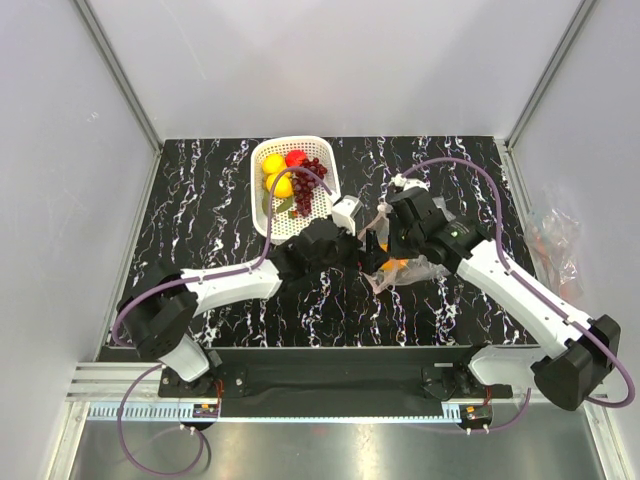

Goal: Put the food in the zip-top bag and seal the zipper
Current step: Place the fake fruit in the zipper food storage bag.

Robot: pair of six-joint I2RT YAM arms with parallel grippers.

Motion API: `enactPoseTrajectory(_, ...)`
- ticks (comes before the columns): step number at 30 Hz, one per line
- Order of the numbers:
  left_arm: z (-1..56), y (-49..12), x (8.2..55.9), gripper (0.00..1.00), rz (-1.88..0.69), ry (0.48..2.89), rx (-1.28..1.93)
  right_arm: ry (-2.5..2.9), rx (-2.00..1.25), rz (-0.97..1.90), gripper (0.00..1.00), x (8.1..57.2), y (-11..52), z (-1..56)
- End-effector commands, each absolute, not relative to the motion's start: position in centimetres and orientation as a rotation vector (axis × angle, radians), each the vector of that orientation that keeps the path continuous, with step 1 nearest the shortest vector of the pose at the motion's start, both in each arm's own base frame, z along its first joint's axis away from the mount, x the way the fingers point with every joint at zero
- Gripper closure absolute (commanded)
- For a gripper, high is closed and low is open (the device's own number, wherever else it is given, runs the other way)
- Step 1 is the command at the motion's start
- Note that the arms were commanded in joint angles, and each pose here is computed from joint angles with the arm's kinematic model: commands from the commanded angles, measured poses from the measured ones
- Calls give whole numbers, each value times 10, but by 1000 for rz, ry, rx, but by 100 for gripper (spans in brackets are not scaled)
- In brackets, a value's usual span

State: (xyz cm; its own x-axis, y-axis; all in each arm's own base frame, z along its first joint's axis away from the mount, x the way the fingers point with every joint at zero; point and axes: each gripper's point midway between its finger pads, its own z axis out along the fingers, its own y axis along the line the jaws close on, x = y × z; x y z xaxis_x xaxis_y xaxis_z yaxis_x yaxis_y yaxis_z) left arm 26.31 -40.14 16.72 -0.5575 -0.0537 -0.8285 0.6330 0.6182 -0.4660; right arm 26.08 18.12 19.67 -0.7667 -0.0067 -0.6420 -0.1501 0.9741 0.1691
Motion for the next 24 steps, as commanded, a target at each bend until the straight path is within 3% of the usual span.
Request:
enactPoseTrajectory(1, 208, -411, 264, 6, -1043, 1872, 473, 2366, -47, 378, 100, 267, 183, 211)
enactPoseTrajectory(13, 246, -374, 256, 12, -1034, 1858, 439, 2389, 2, 431, 100, 274, 173, 192)
enactPoseTrajectory(15, 244, -369, 258, 12, -1005, 1873, 426, 2388, 1, 436, 100, 275, 174, 192)
enactPoseTrajectory(19, 232, -359, 266, 24, -937, 1927, 399, 2388, 0, 441, 100, 278, 175, 192)
enactPoseTrajectory(24, 221, -368, 269, 25, -947, 1970, 427, 2385, 0, 448, 100, 279, 176, 194)
